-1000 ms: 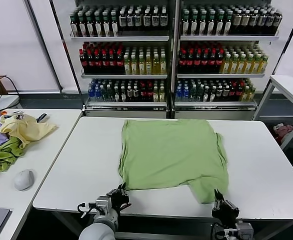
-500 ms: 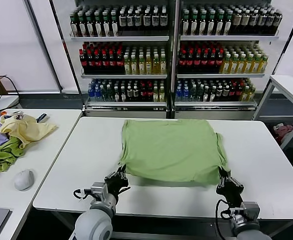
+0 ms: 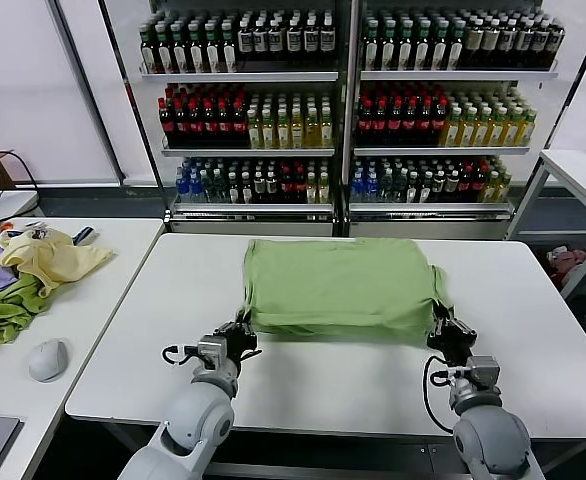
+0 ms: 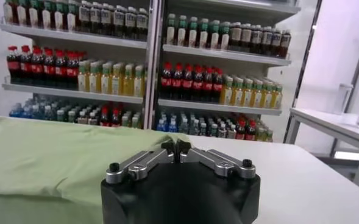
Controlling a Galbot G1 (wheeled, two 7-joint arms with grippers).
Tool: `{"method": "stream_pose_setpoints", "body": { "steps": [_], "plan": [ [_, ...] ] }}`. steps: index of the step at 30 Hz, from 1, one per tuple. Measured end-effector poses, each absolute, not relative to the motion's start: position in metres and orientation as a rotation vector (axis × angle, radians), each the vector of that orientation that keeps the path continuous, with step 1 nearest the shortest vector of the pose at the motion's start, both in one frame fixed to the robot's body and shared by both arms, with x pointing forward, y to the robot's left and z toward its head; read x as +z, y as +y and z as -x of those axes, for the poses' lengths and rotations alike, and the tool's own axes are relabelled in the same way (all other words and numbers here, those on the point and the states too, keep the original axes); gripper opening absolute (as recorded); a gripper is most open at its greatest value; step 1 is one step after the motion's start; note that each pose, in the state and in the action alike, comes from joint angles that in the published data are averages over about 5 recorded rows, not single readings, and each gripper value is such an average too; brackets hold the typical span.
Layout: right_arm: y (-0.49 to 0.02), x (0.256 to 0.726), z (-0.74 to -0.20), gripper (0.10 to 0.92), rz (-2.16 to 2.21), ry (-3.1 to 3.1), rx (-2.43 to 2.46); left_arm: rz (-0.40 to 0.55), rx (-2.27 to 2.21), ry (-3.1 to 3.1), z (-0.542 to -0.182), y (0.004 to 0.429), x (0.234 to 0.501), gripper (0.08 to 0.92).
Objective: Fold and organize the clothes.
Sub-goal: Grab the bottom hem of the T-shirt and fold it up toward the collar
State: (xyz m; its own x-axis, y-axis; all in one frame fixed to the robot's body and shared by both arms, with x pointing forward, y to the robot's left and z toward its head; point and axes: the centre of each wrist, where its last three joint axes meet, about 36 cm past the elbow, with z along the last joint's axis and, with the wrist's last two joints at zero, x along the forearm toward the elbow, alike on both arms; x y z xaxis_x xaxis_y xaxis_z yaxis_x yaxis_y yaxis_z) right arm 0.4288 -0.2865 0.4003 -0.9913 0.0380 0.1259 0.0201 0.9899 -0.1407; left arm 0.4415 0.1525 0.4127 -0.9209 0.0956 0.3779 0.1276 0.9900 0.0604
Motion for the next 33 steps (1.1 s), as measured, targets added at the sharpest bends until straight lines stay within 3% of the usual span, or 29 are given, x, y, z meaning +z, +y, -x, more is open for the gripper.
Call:
{"method": "stream_pose_setpoints", "body": {
  "steps": [9,13,33],
  "plan": [
    [-0.280,0.385,-0.459,0.118,0.021,-3.006,0.281,0.127,-0.270,-2.738,-0.464,0.147,0.396,0.107],
    [-0.276,0.378,-0.466,0.158,0.000,-2.996,0.340,0.119,-0.308,-2.734,-0.468,0.145,0.392,0.179],
    [-0.293,0.381,-0.436,0.734,0.100,-2.931,0.288,0.080,-0.280,-2.748,-0.453,0.149,0.382,0.755]
  ]
}}
